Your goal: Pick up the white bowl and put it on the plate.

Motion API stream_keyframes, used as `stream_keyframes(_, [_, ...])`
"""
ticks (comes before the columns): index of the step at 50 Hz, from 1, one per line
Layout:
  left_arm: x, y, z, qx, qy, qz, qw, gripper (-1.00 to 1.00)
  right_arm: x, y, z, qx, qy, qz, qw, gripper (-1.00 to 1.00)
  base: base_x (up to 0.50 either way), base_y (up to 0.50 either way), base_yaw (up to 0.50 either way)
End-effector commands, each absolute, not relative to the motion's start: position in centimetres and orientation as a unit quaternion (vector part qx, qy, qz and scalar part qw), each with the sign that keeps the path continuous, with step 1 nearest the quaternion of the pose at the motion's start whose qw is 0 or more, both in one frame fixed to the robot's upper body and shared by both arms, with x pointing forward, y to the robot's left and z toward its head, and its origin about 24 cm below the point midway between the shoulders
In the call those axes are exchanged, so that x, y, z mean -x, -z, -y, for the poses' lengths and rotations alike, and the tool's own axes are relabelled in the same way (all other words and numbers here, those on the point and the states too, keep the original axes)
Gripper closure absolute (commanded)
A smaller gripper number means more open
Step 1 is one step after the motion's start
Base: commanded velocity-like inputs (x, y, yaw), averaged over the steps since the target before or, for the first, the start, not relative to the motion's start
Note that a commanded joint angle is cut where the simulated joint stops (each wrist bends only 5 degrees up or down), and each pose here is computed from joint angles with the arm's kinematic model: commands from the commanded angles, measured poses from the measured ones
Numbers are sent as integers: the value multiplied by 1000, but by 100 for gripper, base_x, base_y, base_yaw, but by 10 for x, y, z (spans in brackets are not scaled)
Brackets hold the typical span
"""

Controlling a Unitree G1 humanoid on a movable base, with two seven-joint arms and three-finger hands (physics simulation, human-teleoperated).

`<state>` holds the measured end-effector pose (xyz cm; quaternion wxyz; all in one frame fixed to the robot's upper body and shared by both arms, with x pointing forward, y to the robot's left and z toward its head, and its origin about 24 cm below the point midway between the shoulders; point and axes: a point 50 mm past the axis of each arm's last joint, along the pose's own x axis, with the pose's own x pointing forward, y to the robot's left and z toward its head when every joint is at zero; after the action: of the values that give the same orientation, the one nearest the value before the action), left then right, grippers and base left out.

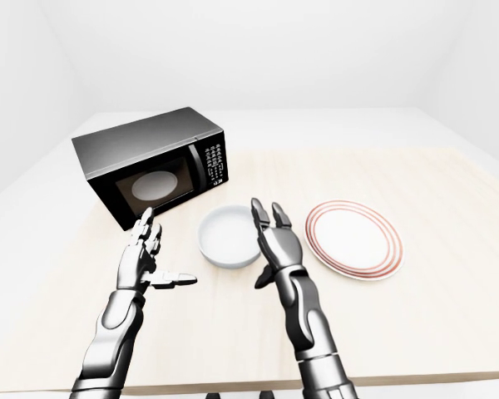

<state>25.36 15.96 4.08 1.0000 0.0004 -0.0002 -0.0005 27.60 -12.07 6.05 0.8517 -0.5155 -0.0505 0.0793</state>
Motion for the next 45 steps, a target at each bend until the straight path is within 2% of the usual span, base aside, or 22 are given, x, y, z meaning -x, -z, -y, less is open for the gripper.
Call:
stream_keyframes(1, [-254,-41,-160,0,1,0,1000,-100,-280,-60,112,548,-96,53,829,-100,0,0,0])
stream_keyframes(18, [-254,-41,-160,0,1,0,1000,-100,-284,-46,95,573,-165,28,802,-100,0,0,0])
stream_keyframes(45, [-254,-41,-160,0,1,0,1000,-100,-286,-56,73,611,-229,9,758,-100,0,0,0])
